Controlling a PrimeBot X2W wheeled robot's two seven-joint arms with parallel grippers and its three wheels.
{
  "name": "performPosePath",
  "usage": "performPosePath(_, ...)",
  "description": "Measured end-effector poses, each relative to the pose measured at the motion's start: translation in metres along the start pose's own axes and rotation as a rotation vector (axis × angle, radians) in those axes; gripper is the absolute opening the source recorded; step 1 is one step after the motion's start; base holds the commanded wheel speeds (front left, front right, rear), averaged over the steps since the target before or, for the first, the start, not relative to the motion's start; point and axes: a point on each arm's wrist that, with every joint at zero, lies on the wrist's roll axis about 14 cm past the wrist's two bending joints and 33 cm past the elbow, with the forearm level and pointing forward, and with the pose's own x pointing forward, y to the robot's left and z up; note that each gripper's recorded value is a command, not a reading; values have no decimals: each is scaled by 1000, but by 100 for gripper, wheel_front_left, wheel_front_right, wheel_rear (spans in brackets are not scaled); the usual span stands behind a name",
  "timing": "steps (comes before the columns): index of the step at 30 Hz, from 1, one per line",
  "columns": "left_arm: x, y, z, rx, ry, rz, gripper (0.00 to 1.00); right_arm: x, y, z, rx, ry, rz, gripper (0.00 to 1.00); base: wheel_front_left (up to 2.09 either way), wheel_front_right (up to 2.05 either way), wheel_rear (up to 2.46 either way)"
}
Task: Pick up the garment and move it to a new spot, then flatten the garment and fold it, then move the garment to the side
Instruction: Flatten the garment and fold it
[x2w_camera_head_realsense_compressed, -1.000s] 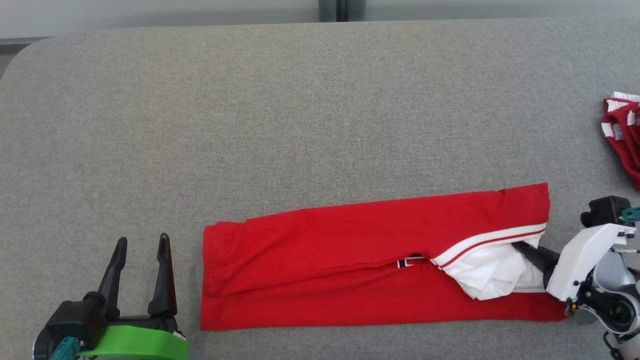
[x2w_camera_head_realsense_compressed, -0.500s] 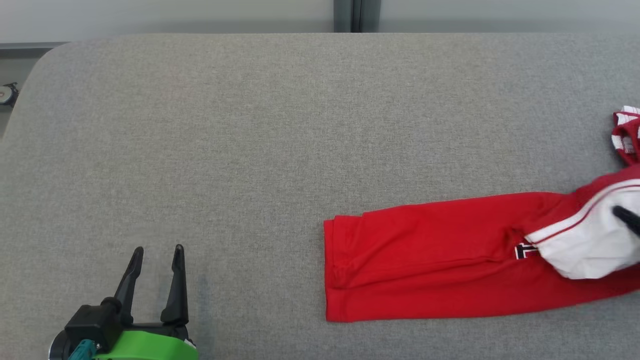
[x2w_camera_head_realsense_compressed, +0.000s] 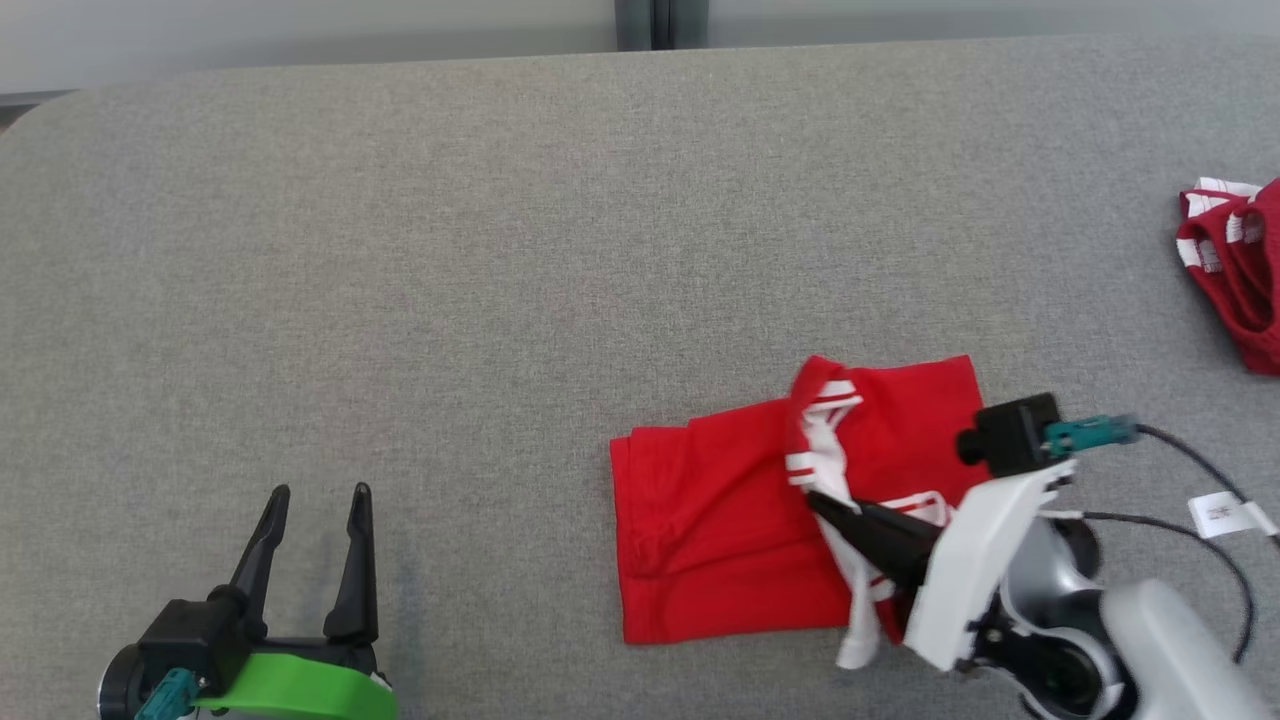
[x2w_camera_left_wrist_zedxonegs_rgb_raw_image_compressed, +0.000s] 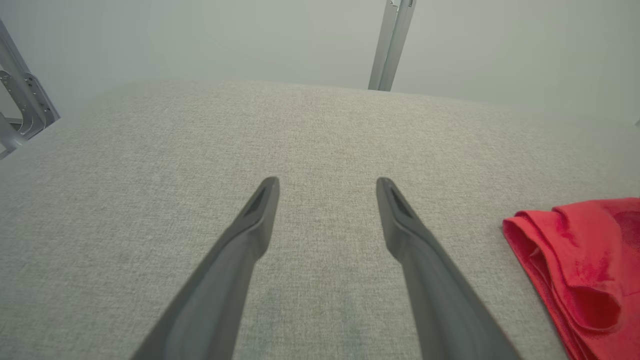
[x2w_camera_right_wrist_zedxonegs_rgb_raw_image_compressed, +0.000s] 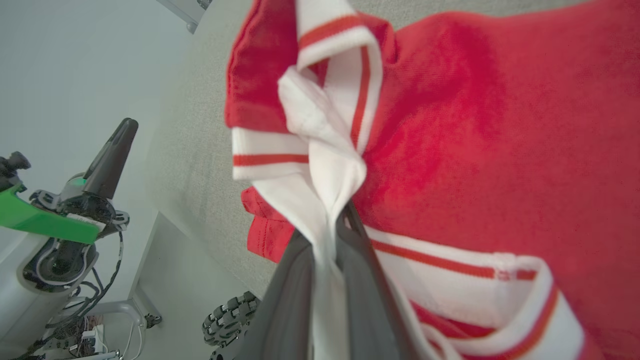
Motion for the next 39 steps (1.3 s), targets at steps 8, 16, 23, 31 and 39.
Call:
performPosePath(8,6,-5,-6,8,16,-23,100,57,34,-28,4,8,23,0,0,0,0)
performPosePath(16,4,-6,-8,28,23,-30,100,78,41,-37,-50,24,25,0,0,0,0)
performPosePath(23,3,-9,-10,19,27,-30,100,88,49,-35,-31,16,67,0,0,0,0)
performPosePath(31,2,-9,-8,19,21,-32,100,91,75,-31,-55,-13,142,100,0,0,0)
performPosePath(39,-8,-7,-4,20,8,-24,100,66,87,17,-52,-260,155,100,0,0,0)
